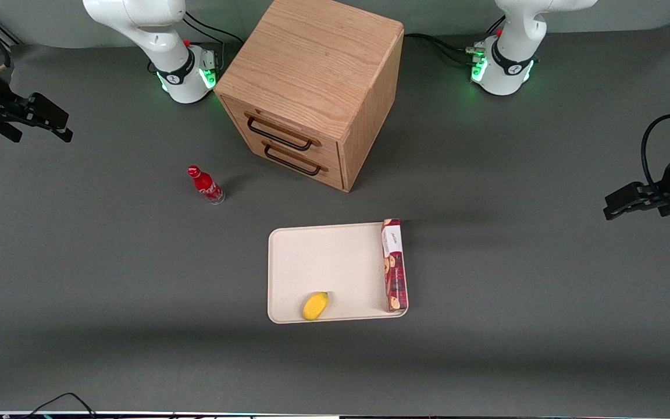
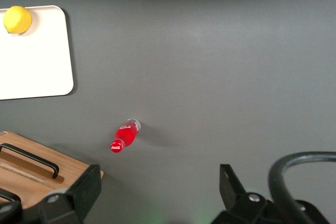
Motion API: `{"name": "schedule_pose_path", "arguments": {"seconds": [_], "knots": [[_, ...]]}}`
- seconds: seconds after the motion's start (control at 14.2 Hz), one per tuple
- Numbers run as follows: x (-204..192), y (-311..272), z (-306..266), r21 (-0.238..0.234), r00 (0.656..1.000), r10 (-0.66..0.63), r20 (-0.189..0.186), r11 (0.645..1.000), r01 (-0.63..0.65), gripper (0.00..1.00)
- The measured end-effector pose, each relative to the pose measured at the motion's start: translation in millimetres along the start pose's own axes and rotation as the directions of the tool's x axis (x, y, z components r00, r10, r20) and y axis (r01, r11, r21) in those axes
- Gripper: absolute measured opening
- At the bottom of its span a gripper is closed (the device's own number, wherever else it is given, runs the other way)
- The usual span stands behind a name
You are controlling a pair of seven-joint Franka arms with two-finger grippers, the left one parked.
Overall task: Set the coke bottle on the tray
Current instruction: 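Move the right gripper down to the red Coca-Cola bottle's cap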
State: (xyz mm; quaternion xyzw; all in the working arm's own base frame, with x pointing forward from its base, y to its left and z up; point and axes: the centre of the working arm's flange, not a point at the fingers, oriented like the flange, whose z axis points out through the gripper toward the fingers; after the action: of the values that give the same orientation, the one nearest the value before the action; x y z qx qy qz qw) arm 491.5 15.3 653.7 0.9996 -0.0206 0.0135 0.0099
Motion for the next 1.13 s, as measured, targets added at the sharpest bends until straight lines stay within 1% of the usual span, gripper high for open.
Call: {"name": "schedule_pose_path", "arguments": {"seconds": [0.07,0.35,0.42,0.56,0.63,0.77,0.92,1.13], "knots": [[0,0,0,0.0,1.0,0.0,0.005,1.0,0.0,1.0],[-2,-3,7,0.0,0.999,-0.006,0.051,1.0,0.006,1.0],[-1,-11,13,0.012,0.998,-0.019,0.067,1.0,0.018,1.0],[6,-47,40,0.058,0.993,-0.025,0.118,0.998,0.018,1.0],[12,-70,60,0.066,0.991,-0.017,0.135,0.998,0.008,1.0],[19,-111,107,0.062,0.989,-0.011,0.149,0.998,0.002,1.0],[14,-129,162,0.057,0.988,-0.01,0.156,0.998,0.001,1.0],[-10,-137,246,0.046,0.99,0.014,0.141,0.999,-0.021,1.0]]}}
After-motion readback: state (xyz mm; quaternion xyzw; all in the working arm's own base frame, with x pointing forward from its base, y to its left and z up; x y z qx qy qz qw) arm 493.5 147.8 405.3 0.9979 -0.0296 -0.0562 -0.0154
